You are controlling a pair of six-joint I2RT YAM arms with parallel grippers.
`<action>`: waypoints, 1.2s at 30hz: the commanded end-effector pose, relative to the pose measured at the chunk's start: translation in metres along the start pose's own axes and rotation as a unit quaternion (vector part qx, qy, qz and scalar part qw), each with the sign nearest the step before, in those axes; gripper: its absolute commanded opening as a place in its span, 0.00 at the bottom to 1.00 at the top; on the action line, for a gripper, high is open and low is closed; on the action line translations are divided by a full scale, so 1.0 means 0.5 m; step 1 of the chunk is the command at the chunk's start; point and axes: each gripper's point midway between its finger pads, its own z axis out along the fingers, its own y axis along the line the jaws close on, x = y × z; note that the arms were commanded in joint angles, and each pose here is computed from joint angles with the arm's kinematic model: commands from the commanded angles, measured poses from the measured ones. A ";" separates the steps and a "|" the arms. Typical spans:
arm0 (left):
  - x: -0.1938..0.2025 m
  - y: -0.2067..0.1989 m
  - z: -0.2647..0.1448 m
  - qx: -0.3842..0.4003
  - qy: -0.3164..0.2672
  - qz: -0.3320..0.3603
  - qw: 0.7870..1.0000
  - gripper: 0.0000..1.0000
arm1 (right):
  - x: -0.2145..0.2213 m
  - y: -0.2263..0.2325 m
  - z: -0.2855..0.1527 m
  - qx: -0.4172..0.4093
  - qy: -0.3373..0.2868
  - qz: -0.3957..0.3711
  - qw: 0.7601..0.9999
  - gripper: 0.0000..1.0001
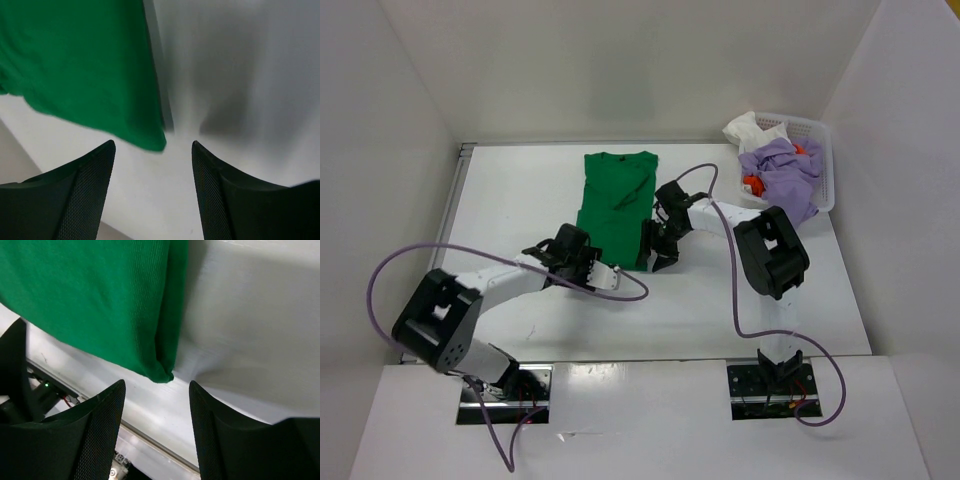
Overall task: Fold and stack the t-shirts
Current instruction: Grab one side of the 2/3 rectangular tshirt with both arms
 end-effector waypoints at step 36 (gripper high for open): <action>0.035 0.014 0.071 0.014 0.028 -0.073 0.997 0.06 | -0.008 -0.009 0.044 0.000 -0.002 0.027 1.000 0.00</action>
